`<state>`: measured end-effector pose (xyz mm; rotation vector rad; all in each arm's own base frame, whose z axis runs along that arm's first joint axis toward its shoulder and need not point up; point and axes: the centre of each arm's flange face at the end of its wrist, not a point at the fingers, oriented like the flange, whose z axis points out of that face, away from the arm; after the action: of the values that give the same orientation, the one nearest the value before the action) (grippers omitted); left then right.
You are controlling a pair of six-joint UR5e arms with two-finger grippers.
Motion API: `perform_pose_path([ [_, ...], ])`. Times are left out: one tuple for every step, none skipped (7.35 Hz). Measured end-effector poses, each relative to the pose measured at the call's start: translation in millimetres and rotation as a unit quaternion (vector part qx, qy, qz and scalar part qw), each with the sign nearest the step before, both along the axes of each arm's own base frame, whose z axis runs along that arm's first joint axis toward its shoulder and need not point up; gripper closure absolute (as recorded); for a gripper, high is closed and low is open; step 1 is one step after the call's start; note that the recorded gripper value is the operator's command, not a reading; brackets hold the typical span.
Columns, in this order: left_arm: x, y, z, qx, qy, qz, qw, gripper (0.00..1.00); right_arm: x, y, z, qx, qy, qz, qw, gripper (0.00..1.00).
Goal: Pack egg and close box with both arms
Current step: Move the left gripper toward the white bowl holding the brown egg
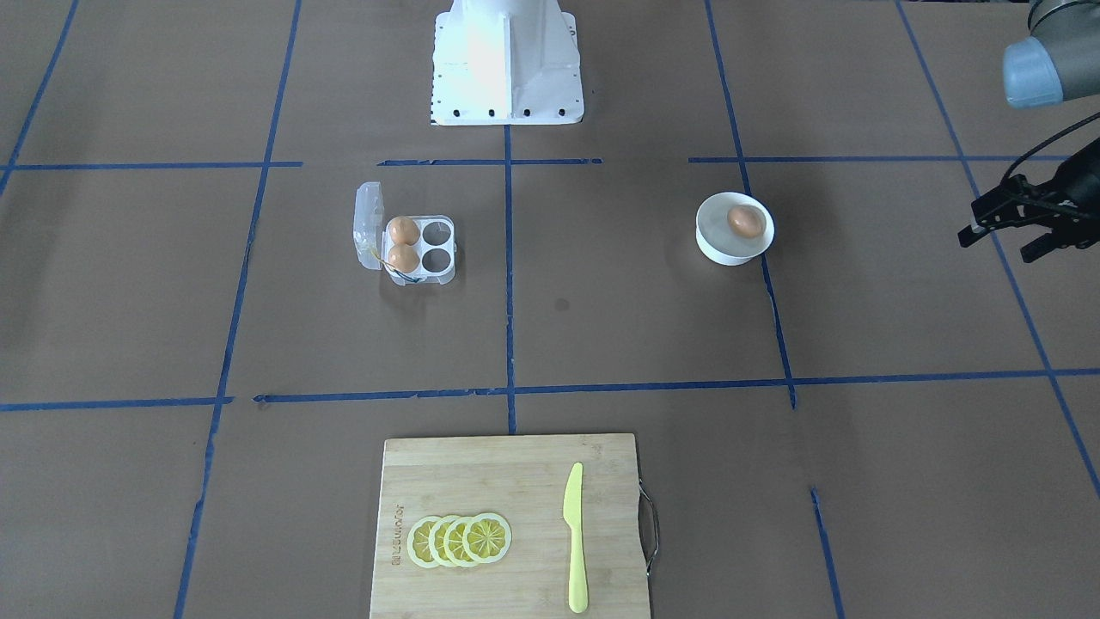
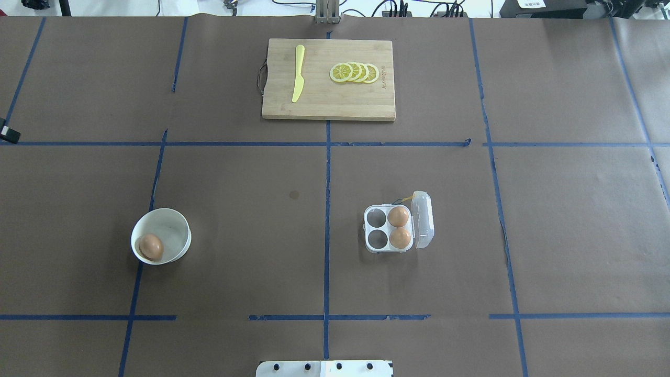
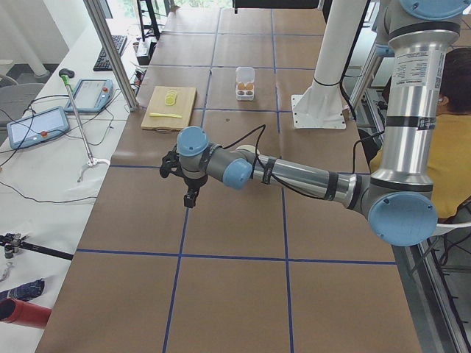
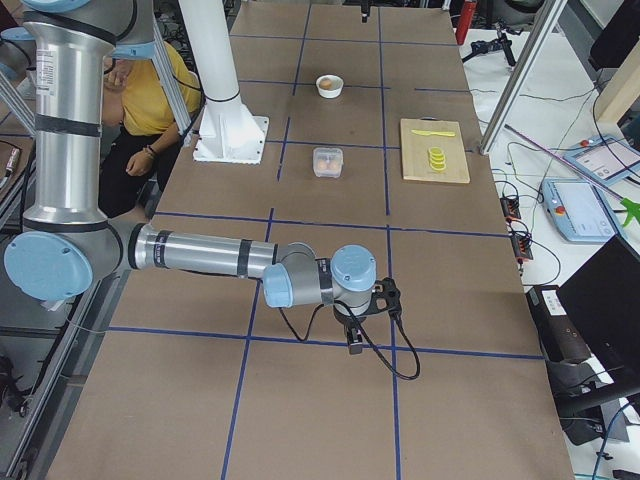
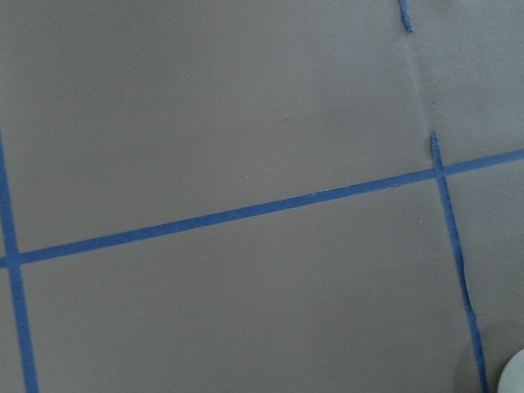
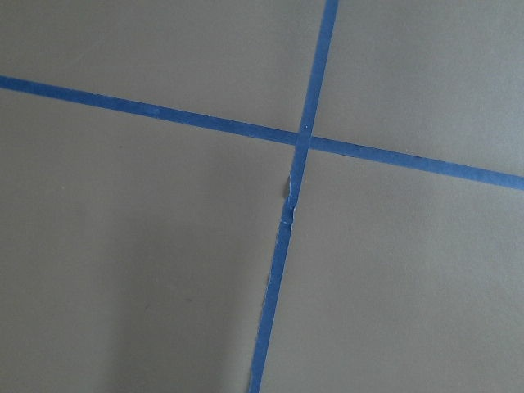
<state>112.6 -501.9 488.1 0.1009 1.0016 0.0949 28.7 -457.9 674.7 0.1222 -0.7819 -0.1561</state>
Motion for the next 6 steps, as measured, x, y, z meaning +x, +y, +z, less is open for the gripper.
perform_pose_path([
  [24, 4, -14, -0.028, 0.003, -0.01, 0.9996, 0.0, 0, 0, 1, -0.002, 0.0, 0.0, 1.0, 0.0],
  [51, 6, -28, -0.051, -0.003, -0.023, 0.9984, 0.0, 0, 1, 3, -0.003, 0.0, 0.0, 1.0, 0.0],
  [82, 11, -37, -0.069, -0.015, -0.032, 0.997, 0.0, 0, 1, 4, -0.005, 0.0, 0.0, 1.0, 0.0],
  [109, 15, -42, -0.081, -0.026, -0.038, 0.9956, 0.0, -1, 1, 5, -0.006, 0.001, 0.0, 1.0, 0.0],
  [128, 18, -46, -0.09, -0.034, -0.041, 0.9945, 0.0, -1, 1, 7, -0.008, 0.001, 0.0, 1.0, 0.0],
  [144, 22, -50, -0.091, -0.036, -0.036, 0.9945, 0.0, -2, 0, 10, -0.012, 0.001, -0.001, 0.9999, 0.0],
])
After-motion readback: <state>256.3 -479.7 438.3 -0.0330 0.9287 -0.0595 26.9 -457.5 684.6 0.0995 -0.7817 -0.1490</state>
